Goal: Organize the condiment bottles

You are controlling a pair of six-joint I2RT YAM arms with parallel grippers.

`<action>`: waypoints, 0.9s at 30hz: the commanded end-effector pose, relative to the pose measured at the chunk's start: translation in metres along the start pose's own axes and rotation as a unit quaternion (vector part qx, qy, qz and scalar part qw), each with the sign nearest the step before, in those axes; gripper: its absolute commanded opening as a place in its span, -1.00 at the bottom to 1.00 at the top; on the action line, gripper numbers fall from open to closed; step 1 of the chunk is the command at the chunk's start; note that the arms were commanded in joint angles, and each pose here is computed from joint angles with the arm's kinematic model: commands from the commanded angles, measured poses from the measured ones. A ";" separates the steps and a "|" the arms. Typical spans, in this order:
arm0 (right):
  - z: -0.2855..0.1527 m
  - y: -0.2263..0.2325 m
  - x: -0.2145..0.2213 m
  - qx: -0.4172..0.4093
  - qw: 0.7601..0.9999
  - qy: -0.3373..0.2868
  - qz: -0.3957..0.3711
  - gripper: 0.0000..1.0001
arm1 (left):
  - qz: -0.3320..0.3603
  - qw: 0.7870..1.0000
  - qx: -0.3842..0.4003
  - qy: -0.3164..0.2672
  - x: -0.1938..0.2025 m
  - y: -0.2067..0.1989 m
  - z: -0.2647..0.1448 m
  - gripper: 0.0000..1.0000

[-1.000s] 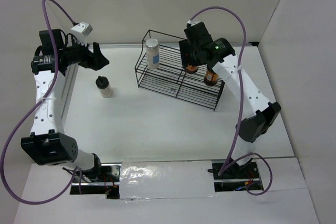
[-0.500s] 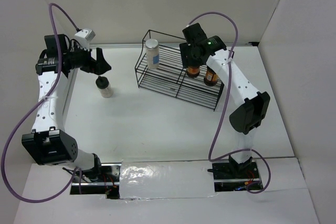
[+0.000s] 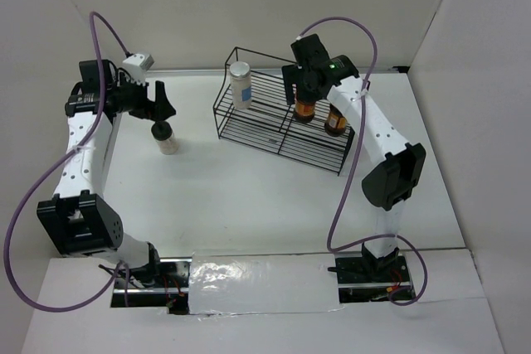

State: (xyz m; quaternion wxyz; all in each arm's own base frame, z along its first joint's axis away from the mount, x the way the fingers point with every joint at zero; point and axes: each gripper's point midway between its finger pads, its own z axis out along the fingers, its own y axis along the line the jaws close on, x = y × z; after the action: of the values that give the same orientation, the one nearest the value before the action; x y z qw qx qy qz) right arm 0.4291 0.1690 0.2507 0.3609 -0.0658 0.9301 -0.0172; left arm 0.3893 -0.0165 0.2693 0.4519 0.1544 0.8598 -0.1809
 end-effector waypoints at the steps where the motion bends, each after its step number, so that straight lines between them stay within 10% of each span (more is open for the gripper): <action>1: -0.002 0.003 -0.022 -0.009 0.999 -0.035 0.001 0.80 | 0.014 1.000 -0.015 0.002 0.005 0.016 0.011 0.99; 27: -0.055 -0.003 -0.063 0.055 0.989 -0.139 -0.013 1.00 | 0.014 0.991 -0.102 0.087 0.091 0.084 0.066 0.99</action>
State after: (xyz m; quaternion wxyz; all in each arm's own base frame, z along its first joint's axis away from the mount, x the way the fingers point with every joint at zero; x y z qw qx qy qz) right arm 0.4340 0.1852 0.2867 0.4314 -0.0953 0.8945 -0.0692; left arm 0.4178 0.0340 0.1469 0.3833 0.1272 0.9117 -0.0755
